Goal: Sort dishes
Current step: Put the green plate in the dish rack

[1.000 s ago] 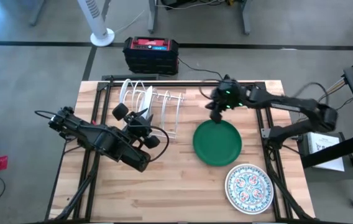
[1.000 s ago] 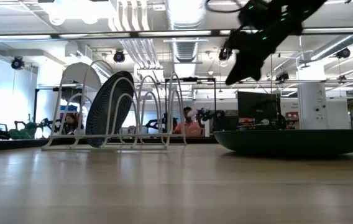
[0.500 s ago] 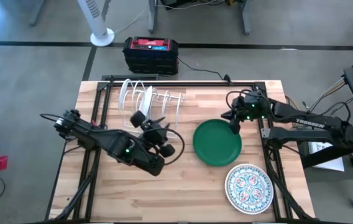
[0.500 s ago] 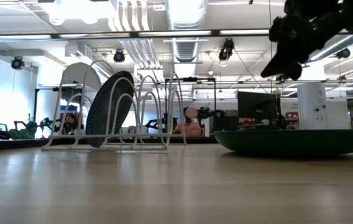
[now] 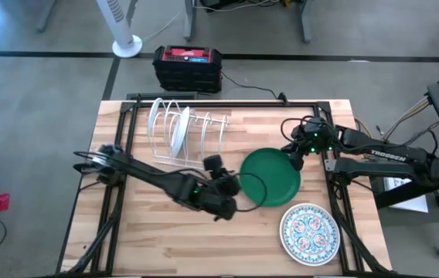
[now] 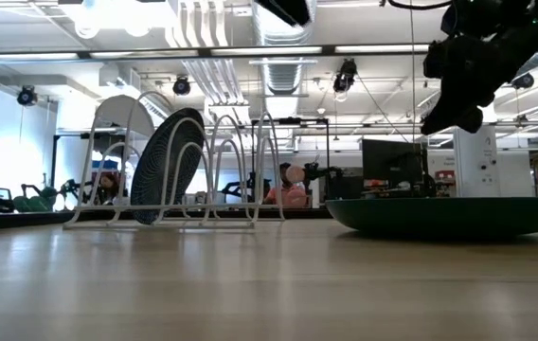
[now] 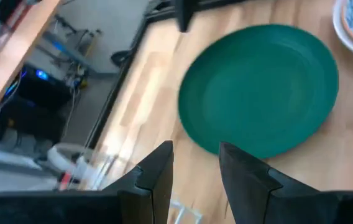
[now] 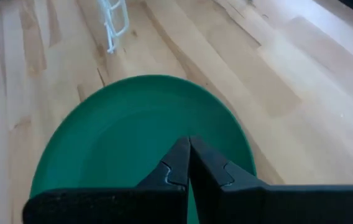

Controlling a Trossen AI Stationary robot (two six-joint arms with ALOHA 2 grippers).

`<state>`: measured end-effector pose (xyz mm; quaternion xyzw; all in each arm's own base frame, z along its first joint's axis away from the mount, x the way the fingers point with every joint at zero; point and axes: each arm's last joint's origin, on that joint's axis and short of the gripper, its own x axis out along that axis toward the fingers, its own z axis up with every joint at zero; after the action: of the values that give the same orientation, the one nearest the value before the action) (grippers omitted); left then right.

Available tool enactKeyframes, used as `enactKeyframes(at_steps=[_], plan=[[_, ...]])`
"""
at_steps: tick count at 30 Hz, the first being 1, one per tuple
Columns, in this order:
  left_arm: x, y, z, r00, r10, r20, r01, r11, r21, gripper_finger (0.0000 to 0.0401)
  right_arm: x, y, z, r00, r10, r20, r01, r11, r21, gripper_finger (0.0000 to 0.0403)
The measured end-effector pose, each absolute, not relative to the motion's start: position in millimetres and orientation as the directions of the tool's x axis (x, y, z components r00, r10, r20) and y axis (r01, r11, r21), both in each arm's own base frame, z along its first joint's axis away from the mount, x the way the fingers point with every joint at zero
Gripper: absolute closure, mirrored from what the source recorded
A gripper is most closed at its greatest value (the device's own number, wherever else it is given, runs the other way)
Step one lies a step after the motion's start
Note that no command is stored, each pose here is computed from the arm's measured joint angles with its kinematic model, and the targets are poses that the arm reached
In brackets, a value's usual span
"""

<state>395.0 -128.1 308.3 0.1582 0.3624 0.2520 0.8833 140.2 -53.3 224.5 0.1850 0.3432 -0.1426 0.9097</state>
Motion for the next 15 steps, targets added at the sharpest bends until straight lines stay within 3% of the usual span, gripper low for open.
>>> enactKeyframes(at_steps=[7,11,15], plan=[[439.6,-107.3,275.0,0.668,0.406,-0.623,-0.265,0.913,0.311,0.0282,131.2,-52.5,224.6,0.686,-0.22,-0.694,0.472,0.86,0.194,0.0403],[453.2,-88.3,263.3,0.668,0.368,-0.647,-0.376,0.917,0.133,0.0282,129.2,-50.7,226.3,0.695,-0.221,-0.684,0.468,0.861,0.198,0.0403],[462.2,-69.7,248.4,0.637,0.379,-0.671,-0.531,0.847,-0.025,0.0282,126.9,-49.7,228.4,0.704,-0.231,-0.671,0.473,0.858,0.201,0.0403]])
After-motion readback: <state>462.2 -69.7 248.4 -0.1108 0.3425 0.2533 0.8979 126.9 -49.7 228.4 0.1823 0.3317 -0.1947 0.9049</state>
